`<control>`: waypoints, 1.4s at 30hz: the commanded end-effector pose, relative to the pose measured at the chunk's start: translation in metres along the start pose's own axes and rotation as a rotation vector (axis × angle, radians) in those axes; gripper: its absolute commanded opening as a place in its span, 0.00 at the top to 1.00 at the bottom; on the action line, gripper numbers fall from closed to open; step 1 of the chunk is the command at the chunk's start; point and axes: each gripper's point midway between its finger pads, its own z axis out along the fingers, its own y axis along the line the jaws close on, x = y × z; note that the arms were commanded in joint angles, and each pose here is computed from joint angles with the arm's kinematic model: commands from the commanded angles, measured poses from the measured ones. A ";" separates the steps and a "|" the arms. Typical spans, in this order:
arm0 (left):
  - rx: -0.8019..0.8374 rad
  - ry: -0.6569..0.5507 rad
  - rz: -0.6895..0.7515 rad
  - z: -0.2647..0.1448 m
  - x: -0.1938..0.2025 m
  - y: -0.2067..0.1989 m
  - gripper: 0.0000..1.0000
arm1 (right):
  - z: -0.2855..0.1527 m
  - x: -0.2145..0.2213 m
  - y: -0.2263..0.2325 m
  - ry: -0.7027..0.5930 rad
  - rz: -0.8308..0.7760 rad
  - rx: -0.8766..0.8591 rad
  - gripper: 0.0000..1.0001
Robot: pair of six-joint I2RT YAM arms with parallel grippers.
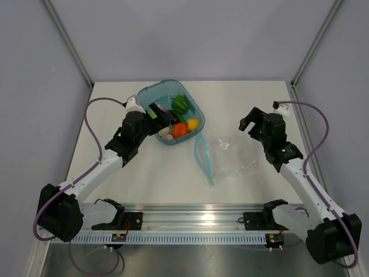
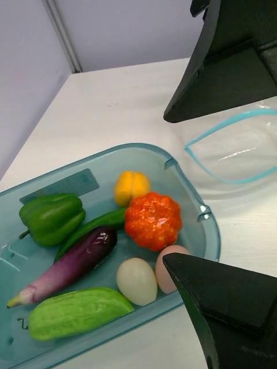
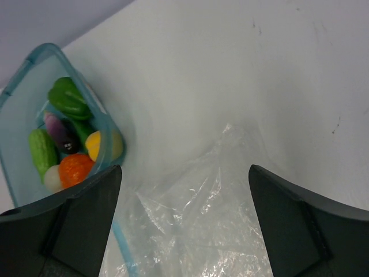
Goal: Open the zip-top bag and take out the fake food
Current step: Reset both arms
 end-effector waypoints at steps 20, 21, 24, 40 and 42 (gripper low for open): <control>0.282 -0.314 0.102 -0.160 -0.004 0.035 0.01 | -0.098 -0.061 0.001 -0.445 0.088 -0.242 0.01; 0.276 -0.312 0.109 -0.160 -0.001 0.039 0.01 | -0.097 -0.059 -0.002 -0.453 0.091 -0.240 0.00; 0.238 -0.345 0.102 -0.168 -0.006 0.048 0.01 | -0.098 -0.058 -0.011 -0.472 0.110 -0.212 0.01; 0.155 -0.323 0.094 -0.159 -0.003 0.062 0.01 | -0.089 -0.059 -0.050 -0.514 0.225 -0.003 0.01; 0.153 -0.321 0.095 -0.158 -0.003 0.062 0.01 | -0.088 -0.059 -0.050 -0.510 0.229 0.000 0.01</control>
